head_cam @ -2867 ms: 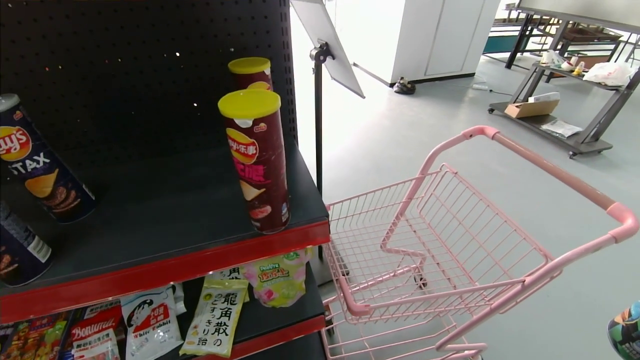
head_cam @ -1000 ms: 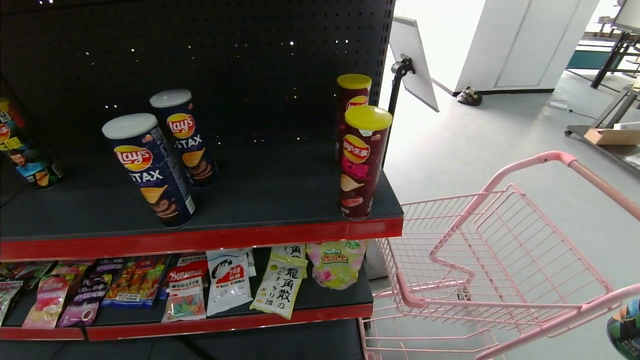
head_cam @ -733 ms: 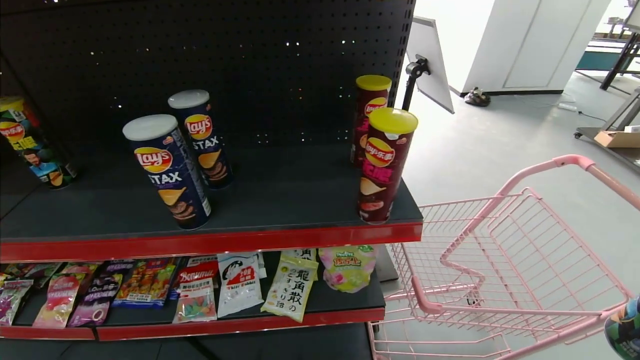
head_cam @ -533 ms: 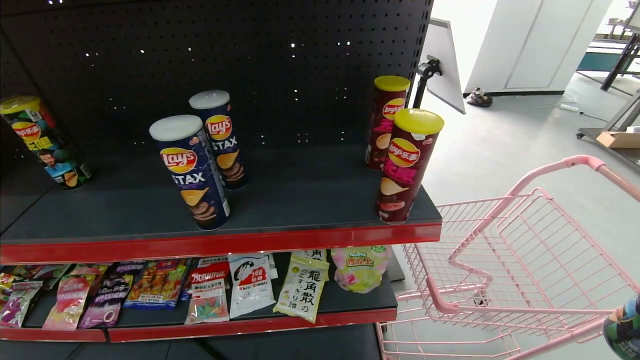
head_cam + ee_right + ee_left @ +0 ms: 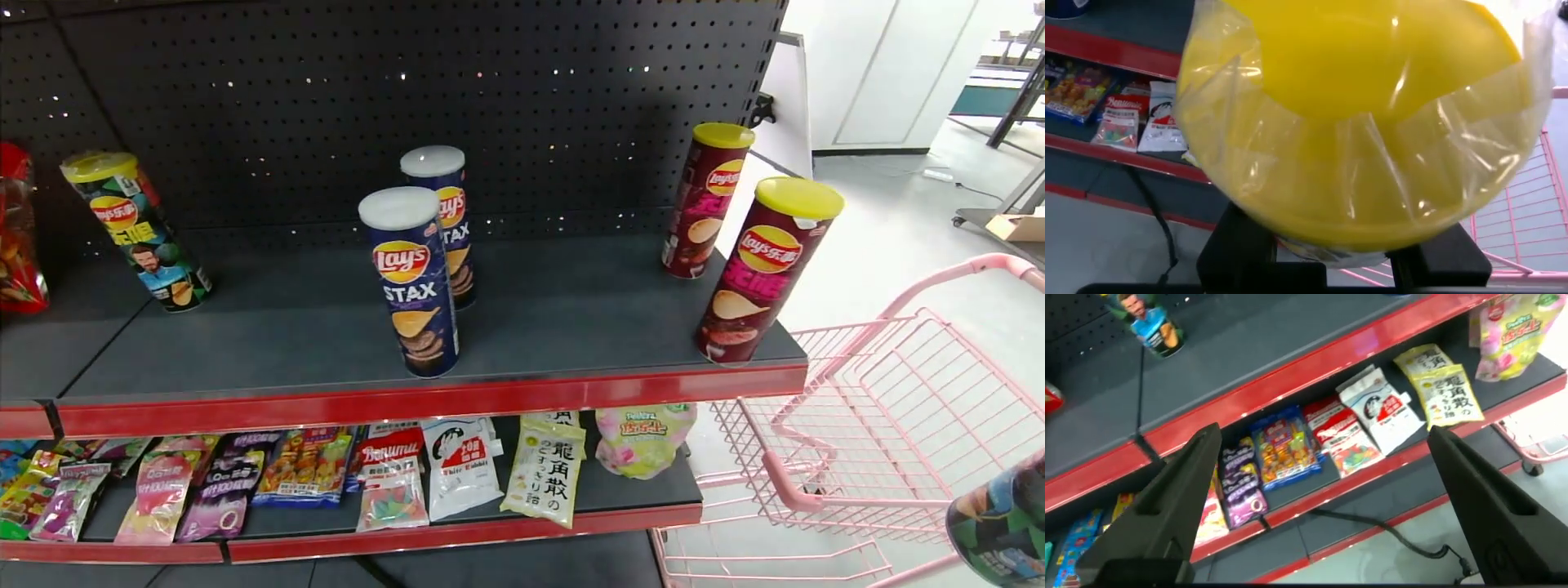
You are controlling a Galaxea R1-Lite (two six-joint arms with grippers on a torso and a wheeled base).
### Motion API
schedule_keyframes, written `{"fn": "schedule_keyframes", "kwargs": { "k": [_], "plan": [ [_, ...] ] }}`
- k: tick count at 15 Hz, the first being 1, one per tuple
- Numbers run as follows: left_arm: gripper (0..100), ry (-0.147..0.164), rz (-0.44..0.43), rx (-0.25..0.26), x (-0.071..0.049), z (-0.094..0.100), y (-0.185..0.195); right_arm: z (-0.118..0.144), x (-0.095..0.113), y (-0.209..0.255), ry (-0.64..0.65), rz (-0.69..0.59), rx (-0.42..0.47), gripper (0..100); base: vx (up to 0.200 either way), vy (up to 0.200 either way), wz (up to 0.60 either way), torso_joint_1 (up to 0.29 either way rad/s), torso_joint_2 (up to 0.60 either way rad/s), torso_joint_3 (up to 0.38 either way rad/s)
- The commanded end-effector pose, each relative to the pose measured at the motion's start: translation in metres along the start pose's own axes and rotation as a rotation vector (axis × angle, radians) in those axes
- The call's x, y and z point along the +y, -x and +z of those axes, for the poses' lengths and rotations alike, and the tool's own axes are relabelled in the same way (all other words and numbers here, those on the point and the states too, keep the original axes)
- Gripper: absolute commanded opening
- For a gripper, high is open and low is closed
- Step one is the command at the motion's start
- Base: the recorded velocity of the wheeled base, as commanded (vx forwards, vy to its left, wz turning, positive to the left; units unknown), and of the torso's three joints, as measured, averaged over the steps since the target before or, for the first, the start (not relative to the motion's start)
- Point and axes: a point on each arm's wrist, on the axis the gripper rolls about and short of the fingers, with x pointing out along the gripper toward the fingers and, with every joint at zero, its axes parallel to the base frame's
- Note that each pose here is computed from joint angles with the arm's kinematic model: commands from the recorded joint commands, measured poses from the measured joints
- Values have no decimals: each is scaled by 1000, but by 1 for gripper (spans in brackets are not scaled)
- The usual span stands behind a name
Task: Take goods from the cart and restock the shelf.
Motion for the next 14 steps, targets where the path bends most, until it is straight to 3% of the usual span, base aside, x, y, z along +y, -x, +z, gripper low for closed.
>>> {"fn": "schedule_keyframes", "kwargs": {
  "k": [1,11,14],
  "plan": [
    [100,1,2,-5,0,0,0,0,0,0,-1,2,0,0,0,200,0,-2,2,2],
    [100,-2,5,-13,0,0,2,-1,1,2,2,-12,-5,0,0,200,0,3,1,1],
    [100,-10,7,-13,0,0,2,-6,5,4,-7,147,-29,0,0,200,0,1,2,2]
  ]
}}
